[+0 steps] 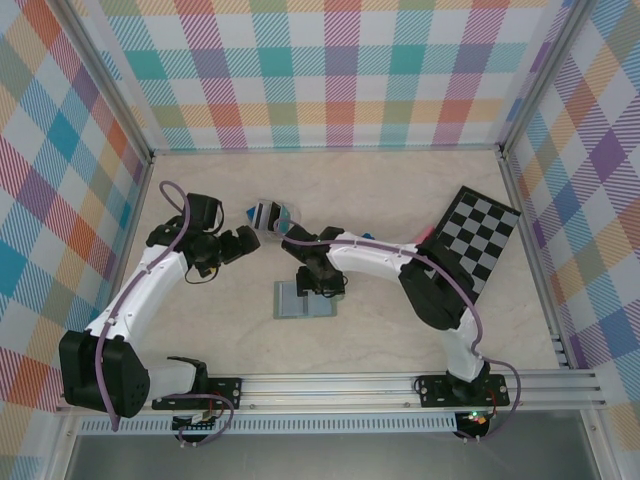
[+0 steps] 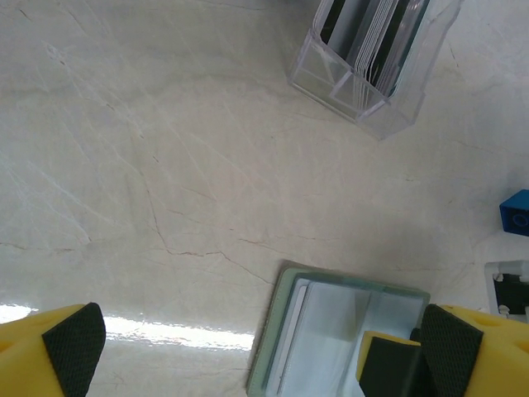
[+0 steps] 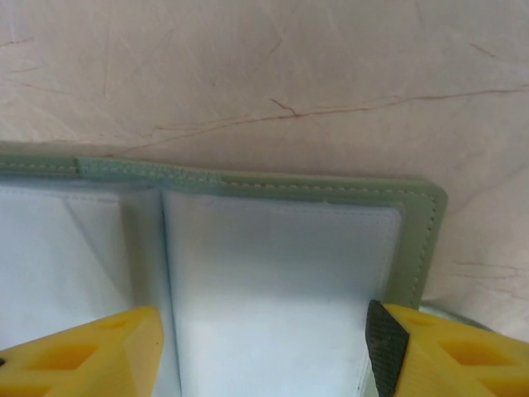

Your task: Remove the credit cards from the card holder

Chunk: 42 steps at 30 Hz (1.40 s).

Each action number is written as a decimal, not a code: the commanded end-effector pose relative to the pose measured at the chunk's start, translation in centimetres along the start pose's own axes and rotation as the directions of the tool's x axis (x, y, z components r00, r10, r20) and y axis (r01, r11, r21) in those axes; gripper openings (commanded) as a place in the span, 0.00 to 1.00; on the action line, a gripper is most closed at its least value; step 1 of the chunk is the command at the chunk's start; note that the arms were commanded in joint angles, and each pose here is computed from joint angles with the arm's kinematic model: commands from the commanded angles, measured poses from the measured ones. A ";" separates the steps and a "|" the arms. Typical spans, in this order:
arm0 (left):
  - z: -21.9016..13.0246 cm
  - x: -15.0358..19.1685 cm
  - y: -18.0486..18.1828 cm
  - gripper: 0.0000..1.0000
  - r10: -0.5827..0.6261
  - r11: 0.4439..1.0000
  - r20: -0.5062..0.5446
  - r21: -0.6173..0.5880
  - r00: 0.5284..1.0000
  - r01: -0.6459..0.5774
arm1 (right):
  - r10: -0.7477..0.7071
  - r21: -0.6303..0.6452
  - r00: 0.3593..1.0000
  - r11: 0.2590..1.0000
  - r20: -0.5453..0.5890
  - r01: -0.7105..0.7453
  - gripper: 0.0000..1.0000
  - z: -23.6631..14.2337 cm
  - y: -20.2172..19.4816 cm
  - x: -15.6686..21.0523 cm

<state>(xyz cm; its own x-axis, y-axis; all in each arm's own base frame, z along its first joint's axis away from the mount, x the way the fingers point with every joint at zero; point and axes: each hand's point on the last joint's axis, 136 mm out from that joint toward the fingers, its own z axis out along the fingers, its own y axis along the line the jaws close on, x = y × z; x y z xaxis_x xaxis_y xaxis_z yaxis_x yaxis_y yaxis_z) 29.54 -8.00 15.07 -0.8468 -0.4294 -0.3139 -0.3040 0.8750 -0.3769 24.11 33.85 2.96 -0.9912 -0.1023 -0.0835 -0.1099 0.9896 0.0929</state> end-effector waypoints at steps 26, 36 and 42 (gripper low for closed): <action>3.6 6.2 2.7 0.98 -0.085 0.996 -0.187 0.018 0.979 0.090 | -0.019 0.094 0.999 0.995 -0.050 0.023 0.54 1.3 -0.8 -0.1; 4.9 7.6 2.2 0.95 -0.132 0.986 -0.241 0.070 0.962 0.153 | -0.036 0.103 0.999 0.994 -0.014 0.038 0.20 0.9 -1.3 -1.2; 5.9 8.3 0.8 0.83 -0.147 0.972 -0.293 0.134 0.945 0.193 | -0.042 0.115 0.999 0.993 0.012 0.040 0.13 0.6 -2.1 -2.1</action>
<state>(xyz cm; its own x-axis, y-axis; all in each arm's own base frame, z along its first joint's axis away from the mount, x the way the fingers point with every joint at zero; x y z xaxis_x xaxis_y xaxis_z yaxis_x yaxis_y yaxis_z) 24.57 -11.09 7.16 -0.8847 -0.4654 -0.0263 -0.3946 0.7777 -0.4894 25.25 32.80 2.38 -0.9869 -0.1437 -0.0737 -0.1443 0.9895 0.0017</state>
